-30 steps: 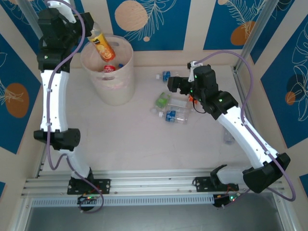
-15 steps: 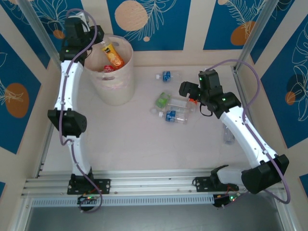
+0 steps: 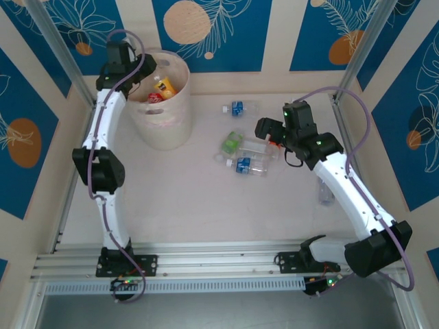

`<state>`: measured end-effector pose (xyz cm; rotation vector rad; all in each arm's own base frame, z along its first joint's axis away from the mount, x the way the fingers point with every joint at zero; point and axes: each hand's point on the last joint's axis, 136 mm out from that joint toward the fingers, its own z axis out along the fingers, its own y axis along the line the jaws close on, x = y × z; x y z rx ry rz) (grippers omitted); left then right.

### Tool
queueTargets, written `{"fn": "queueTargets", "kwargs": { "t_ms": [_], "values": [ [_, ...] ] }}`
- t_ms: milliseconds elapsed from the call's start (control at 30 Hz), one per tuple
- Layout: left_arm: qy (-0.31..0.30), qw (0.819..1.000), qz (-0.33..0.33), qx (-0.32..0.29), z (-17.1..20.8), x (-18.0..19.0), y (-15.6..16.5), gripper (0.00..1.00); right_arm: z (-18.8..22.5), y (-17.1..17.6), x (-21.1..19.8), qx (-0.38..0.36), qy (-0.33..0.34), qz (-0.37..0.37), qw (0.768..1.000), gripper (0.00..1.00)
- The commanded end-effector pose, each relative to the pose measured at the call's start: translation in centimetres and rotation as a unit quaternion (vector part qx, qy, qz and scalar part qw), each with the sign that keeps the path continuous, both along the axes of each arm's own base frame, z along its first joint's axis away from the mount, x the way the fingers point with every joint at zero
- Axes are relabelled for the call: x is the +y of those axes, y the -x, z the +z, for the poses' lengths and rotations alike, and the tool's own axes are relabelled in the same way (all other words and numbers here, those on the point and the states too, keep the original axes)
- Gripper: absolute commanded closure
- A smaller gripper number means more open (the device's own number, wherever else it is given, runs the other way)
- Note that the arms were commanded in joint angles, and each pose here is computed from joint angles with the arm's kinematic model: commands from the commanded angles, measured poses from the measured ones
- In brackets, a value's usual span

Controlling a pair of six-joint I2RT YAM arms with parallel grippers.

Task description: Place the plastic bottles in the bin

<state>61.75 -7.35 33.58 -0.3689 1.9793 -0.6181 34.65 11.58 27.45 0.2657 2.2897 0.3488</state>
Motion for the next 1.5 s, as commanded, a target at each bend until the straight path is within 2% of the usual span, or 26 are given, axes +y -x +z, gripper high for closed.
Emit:
{"fn": "queueTargets", "kwargs": {
  "t_ms": [0,133,400,567,667,767,800,967,1100,1167,1333,1467],
  "values": [
    [0.028,0.999,0.008,-0.019,0.0,-1.1,-1.0,1.0,-1.0,0.2,0.2,0.014,-0.011,0.0,1.0,0.01],
    [0.048,0.999,0.025,0.006,-2.3,-1.5,-1.1,1.0,-2.9,-0.1,-0.6,0.044,0.002,-0.013,0.999,0.01],
    [0.042,0.995,0.049,0.071,-7.6,-1.3,-0.9,1.0,-6.6,-1.4,-3.0,0.111,-0.007,-0.058,0.992,0.01],
    [0.033,0.992,0.068,0.098,-9.1,-0.1,-0.4,0.88,-7.0,-2.2,-3.6,0.112,-0.002,-0.065,0.992,0.01],
    [0.037,0.992,0.08,0.095,-8.5,0.9,-0.4,0.69,-7.3,-2.8,-4.3,0.114,0.01,-0.072,0.991,0.01],
    [0.04,0.992,0.087,0.081,-7.1,1.6,-0.3,0.6,-7.6,-3.4,-5.2,0.118,0.016,-0.08,0.99,0.01],
    [0.038,0.992,0.09,0.075,-6.5,1.9,-0.2,0.53,-7.7,-3.6,-5.5,0.12,0.017,-0.083,0.989,0.01],
    [0.028,0.993,0.102,0.049,-3.6,3.0,0.4,0.4,-8.2,-4.5,-6.5,0.125,0.011,-0.094,0.988,0.01],
    [0.018,0.993,0.116,0.032,-1.3,3.9,1.2,0.21,-8.9,-5.4,-7.2,0.134,0.008,-0.101,0.986,0.01],
    [0.013,0.992,0.123,0.022,-0.1,4.3,1.7,0.15,-9.2,-5.8,-7.5,0.137,0.007,-0.103,0.985,0.01],
    [-0.003,0.99,0.142,-0.007,3.1,5.3,3.1,0.12,-10.4,-6.9,-8.1,0.151,-0.001,-0.106,0.983,0.01],
    [-0.029,0.986,0.164,-0.022,5.3,6.5,4.7,0.14,-11.0,-8.0,-8.2,0.161,-0.01,-0.102,0.982,0.01]
  ]
}}
